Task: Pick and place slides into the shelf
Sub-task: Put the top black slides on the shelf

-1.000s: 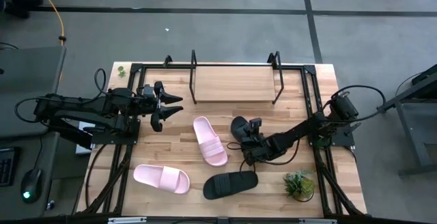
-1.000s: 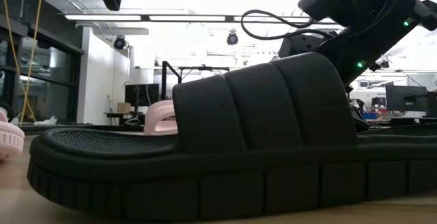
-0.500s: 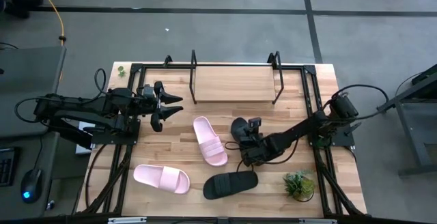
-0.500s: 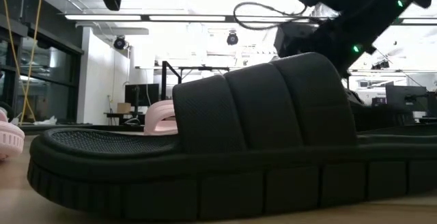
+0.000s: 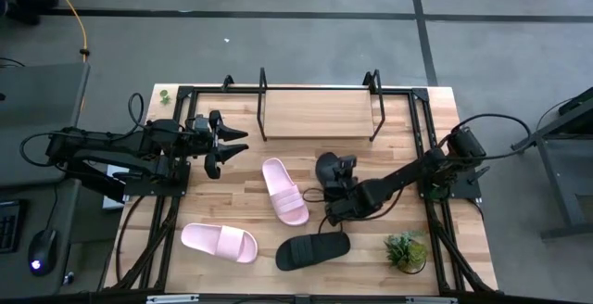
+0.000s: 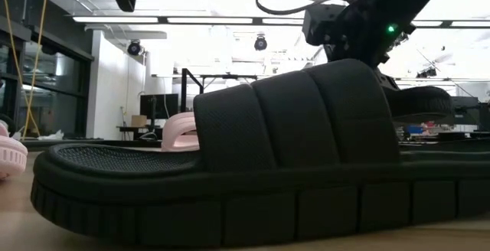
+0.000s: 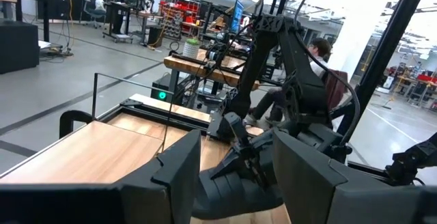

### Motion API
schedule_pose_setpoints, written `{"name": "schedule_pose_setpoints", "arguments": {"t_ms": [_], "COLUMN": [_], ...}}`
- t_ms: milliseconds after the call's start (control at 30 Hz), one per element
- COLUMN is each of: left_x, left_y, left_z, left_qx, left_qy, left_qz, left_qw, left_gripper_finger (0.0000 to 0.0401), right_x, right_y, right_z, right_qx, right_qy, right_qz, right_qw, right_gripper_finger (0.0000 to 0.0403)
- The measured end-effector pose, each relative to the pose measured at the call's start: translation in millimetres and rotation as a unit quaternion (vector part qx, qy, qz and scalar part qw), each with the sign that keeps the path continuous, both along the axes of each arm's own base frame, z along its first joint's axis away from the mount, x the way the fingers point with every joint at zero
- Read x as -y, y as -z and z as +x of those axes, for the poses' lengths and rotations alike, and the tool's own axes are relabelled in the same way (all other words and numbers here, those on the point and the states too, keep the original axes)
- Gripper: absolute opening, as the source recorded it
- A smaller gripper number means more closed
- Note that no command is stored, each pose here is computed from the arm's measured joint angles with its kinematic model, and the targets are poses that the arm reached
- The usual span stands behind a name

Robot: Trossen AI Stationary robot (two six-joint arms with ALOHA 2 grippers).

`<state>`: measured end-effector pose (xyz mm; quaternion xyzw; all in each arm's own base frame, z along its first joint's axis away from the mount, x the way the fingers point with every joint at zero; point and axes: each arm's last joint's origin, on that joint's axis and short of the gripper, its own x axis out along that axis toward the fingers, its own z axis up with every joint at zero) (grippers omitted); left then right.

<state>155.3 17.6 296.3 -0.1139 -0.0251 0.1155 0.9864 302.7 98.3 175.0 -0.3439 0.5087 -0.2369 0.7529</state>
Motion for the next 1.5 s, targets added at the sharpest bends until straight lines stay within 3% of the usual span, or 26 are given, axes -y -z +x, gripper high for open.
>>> {"name": "schedule_pose_setpoints", "arguments": {"t_ms": [600,1067,1500], "left_x": [0,0,-1], "left_y": [0,0,0], "left_z": [0,0,0], "left_qx": [0.0,0.0,0.0], "left_qy": [0.0,0.0,-0.013], "left_qz": [0.0,0.0,0.0], "left_qw": [1.0,1.0,1.0], "left_gripper_finger": [0.0168,0.0168,0.0168], "right_x": [46,80,114], "right_y": [-28,-56,-59], "right_z": [11,8,14], "right_qx": [-0.003,0.031,0.021], "right_qy": [0.106,0.136,0.149], "right_qz": [-0.003,0.007,0.013], "right_qw": [0.994,0.99,0.989], "right_gripper_finger": [0.0,0.0,0.0]}}
